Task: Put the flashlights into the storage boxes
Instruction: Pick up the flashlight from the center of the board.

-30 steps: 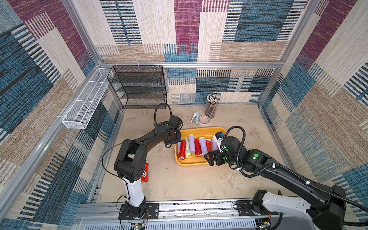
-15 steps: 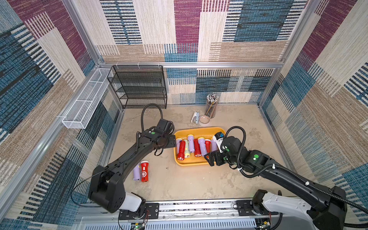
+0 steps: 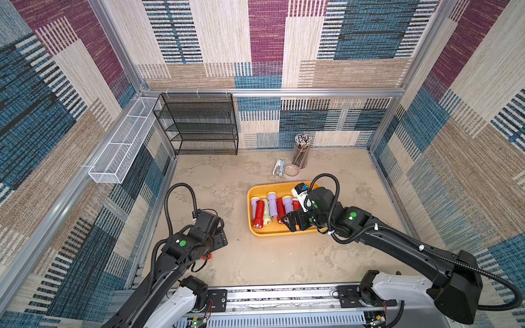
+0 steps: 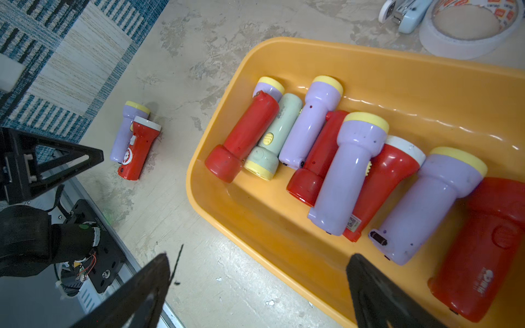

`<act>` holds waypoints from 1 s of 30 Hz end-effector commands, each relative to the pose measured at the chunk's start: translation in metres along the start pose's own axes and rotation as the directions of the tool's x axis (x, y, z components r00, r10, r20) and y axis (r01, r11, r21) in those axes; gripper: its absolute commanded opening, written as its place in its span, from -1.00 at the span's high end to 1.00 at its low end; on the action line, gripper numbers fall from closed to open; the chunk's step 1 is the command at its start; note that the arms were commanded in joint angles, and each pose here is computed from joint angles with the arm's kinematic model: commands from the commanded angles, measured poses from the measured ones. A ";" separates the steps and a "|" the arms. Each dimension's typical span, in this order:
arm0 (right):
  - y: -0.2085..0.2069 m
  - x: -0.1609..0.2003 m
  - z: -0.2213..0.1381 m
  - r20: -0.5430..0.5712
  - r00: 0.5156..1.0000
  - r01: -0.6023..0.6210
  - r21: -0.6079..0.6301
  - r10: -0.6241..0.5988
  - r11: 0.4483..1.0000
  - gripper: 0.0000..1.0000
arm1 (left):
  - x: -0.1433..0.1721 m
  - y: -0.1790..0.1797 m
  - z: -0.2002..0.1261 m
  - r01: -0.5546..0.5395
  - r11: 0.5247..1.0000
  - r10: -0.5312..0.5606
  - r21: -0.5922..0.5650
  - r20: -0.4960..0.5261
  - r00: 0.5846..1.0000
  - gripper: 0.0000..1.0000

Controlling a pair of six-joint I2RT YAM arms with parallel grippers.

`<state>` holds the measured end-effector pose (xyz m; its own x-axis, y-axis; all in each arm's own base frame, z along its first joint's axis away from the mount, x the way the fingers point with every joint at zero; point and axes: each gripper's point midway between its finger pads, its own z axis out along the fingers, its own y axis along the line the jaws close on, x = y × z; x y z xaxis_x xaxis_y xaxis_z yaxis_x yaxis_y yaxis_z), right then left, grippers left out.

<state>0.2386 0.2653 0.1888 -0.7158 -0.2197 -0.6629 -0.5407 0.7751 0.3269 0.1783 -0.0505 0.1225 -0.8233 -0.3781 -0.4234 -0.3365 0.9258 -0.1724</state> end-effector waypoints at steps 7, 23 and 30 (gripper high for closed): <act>0.009 -0.021 -0.011 0.071 0.997 0.018 -0.021 -0.017 1.000 -0.99 | 0.023 0.028 0.024 0.102 0.982 -0.113 -0.158 -0.057 0.992 -0.62; 0.004 -0.011 -0.005 0.064 0.997 0.042 -0.017 -0.041 0.999 -0.99 | 0.013 0.047 0.042 0.056 0.955 -0.055 -0.293 0.012 0.998 -0.44; -0.004 -0.012 -0.004 0.065 0.997 0.038 -0.014 -0.037 0.999 -0.99 | 0.003 0.033 0.052 0.012 0.956 -0.014 -0.293 -0.004 1.000 -0.27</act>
<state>0.2437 0.2583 0.1920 -0.6886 -0.2162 -0.6922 -0.5529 0.7742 0.3082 0.1769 -0.0218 0.0647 -0.8242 -0.4202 -0.3797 -0.4822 0.8723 0.0814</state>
